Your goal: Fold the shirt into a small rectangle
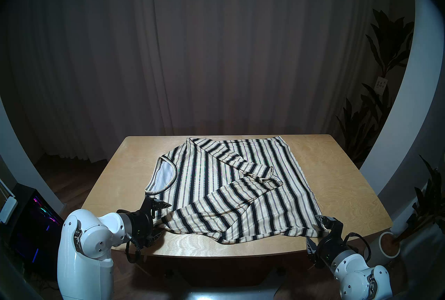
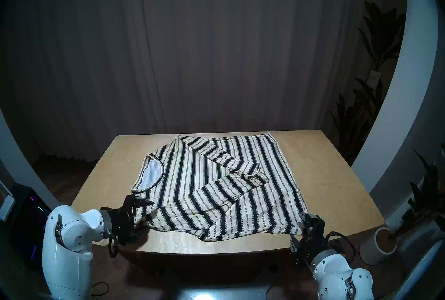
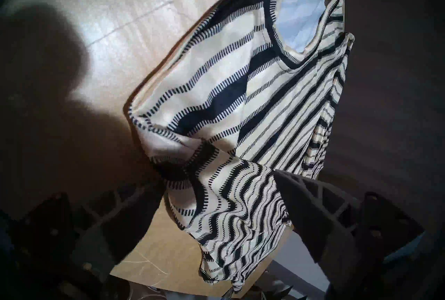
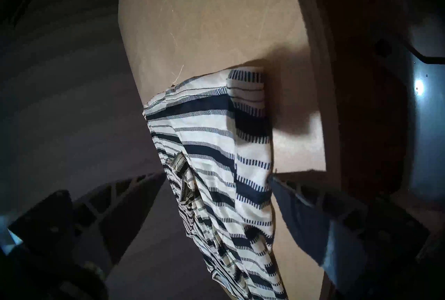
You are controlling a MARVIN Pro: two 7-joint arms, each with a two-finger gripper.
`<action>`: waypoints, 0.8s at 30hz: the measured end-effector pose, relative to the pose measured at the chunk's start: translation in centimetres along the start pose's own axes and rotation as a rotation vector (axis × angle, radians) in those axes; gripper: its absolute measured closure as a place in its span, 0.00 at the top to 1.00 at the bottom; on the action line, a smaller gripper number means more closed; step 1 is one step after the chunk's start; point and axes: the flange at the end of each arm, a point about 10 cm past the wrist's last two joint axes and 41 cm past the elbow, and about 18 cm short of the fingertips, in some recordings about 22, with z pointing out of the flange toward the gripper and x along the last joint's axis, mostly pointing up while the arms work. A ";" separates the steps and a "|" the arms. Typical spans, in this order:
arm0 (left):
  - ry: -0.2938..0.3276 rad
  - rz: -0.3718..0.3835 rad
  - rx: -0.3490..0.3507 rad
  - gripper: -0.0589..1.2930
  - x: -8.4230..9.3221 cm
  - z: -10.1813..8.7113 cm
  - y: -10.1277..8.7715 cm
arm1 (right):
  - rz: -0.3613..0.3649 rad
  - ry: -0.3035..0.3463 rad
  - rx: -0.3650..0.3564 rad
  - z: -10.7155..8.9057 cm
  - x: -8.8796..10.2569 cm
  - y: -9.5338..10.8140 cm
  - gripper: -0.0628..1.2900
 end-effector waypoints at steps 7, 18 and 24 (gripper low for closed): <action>-0.005 0.024 0.007 0.93 0.2 0.8 0.5 | -0.005 0.015 0.008 0.9 -0.1 -0.4 0.95; 0.022 0.036 0.005 0.93 1.3 0.8 0.9 | 0.000 0.035 0.001 2.1 0.4 -0.8 0.93; 0.058 0.021 0.002 0.83 2.4 0.2 0.5 | 0.005 0.062 -0.031 3.1 1.4 0.2 0.84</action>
